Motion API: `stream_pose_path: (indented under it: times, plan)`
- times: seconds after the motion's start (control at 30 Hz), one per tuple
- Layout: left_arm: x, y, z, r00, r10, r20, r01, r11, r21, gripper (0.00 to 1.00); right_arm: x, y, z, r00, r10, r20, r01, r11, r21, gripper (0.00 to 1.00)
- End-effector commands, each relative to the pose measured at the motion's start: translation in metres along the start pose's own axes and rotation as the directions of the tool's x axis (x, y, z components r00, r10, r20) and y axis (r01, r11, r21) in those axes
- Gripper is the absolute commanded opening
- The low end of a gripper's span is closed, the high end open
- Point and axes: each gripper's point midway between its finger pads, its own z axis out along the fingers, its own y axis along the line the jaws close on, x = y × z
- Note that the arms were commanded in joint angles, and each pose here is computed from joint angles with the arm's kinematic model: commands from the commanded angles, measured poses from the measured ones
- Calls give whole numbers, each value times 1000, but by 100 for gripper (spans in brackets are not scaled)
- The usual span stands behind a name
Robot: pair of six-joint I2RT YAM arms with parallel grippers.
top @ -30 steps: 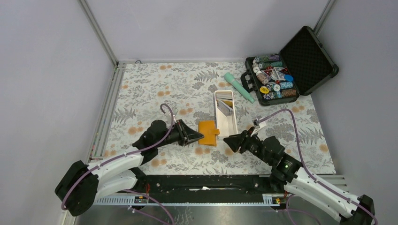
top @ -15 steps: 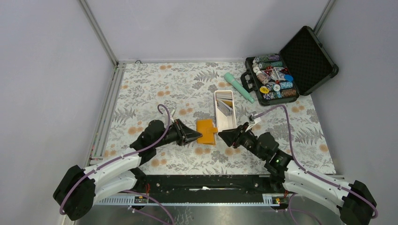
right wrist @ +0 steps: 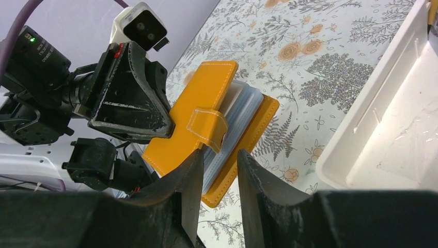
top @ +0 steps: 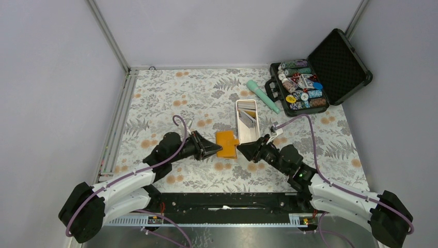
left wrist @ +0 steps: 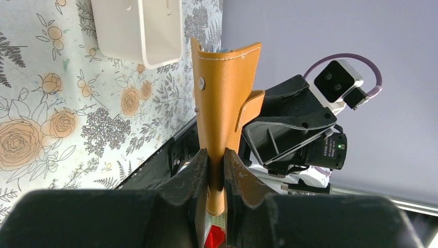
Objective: Put the credit cards into the card holder
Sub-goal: Close the card holder at the center of the board.
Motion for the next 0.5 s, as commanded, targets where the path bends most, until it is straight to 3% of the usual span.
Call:
stream_pose_path:
  times: [0.0,0.33,0.47]
  plan:
    - [-12,-43,-3,998,20,53,-26,991,131,0,-21,23,3,998,5,67,-1,997,-72,37]
    - [-9,-46,-4,999,25,36,-30,989,142,0,-23,23,13,996,7,89,0,997,-72,35]
    - [-7,-47,-4,999,28,25,-32,989,147,0,-30,17,17,993,-20,116,23,999,-25,28]
